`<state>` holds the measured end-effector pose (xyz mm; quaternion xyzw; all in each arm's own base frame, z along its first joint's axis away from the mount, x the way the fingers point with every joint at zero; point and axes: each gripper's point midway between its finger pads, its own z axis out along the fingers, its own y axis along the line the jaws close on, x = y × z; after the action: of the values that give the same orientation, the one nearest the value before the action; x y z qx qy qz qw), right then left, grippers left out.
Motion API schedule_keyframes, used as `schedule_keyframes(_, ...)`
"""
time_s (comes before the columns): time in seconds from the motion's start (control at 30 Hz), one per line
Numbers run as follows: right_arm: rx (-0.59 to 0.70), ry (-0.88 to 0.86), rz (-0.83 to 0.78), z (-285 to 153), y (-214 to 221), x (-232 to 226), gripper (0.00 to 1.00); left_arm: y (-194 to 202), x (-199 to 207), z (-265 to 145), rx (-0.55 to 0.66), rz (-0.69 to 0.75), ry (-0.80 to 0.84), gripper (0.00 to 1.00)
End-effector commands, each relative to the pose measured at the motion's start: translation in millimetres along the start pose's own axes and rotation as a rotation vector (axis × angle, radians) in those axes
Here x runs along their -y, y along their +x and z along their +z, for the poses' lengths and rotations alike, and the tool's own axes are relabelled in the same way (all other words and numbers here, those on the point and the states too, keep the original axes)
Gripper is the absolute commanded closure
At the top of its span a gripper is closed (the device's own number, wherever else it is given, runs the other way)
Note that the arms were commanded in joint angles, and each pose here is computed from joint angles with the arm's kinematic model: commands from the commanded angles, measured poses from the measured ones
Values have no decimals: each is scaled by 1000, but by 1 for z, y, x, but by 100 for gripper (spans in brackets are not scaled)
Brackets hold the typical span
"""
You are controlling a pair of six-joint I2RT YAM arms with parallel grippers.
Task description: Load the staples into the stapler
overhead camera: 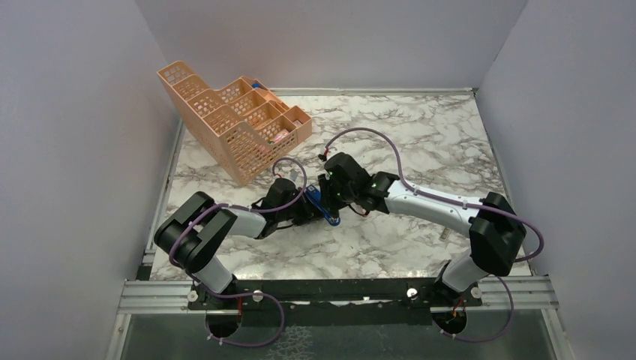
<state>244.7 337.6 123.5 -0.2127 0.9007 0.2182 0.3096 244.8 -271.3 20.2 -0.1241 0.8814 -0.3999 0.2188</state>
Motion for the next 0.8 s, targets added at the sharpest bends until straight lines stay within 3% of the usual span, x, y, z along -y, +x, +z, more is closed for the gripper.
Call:
schedule_keyframes(0.0, 20, 7, 23, -3, 10, 0, 76, 23, -68, -3, -55, 10, -243, 95)
schedule_keyframes(0.23, -21, 124, 37, 2, 30, 22, 75, 23, -65, -5, -52, 13, -235, 94)
schedule_keyframes(0.47, 16, 129, 16, -15, 21, 24, 59, 16, -51, -9, -30, 42, -189, 86)
schedule_keyframes(0.57, -26, 170, 1, -9, 28, 31, 51, 13, -47, -11, -18, 47, -179, 82)
schedule_keyframes(0.77, -119, 191, -41, 7, 42, 34, 49, 13, -46, -10, -21, 48, -176, 79)
